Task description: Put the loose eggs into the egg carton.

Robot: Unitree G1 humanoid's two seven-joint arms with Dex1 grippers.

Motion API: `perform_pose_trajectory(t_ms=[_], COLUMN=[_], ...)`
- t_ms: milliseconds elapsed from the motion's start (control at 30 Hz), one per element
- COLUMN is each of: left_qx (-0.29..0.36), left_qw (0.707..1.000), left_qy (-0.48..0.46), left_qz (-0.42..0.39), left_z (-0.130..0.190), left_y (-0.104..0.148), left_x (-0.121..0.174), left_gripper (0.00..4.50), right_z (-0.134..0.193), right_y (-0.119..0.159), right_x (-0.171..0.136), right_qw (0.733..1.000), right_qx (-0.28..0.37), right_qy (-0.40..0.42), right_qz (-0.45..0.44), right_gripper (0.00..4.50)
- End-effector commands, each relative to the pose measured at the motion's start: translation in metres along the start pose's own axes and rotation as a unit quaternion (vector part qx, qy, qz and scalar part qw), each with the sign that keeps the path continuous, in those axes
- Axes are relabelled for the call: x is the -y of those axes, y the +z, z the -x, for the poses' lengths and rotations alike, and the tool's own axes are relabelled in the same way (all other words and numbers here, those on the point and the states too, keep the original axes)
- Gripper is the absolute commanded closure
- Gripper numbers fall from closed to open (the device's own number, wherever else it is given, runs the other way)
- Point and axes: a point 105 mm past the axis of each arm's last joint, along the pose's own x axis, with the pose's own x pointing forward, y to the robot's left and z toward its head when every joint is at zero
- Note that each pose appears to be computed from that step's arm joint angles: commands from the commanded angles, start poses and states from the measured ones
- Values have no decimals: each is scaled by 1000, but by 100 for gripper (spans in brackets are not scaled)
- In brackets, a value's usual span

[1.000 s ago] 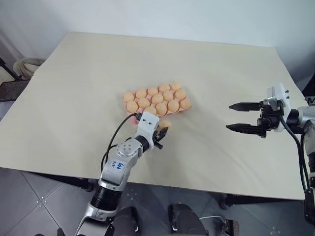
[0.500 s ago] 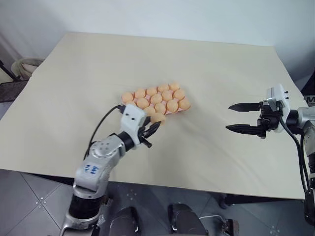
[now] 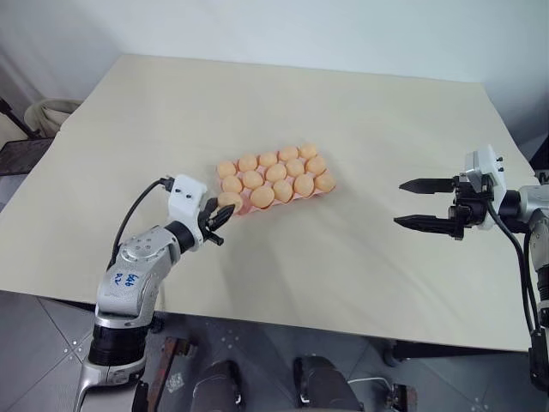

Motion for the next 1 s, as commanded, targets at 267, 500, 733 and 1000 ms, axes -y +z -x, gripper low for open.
perform_pose_trajectory(t_ms=[267,500,733,1000], left_qx=[11,4,-23,-104], left_qw=[999,999,995,988], left_qy=[-33,-40,-96,-99], left_qz=[-11,-17,-34,-56], left_z=[-8,3,50,117], left_y=[7,11,20,1], left_x=[9,9,0,-55], left_gripper=[202,2,2,2], right_z=[10,9,8,2], right_y=[10,10,10,11], right_x=[-1,-1,-1,2], right_qw=[1000,1000,1000,1000], right_qx=[4,3,5,10], right_qy=[-8,-7,-3,0], right_qz=[16,15,17,19], right_gripper=[0,0,0,0])
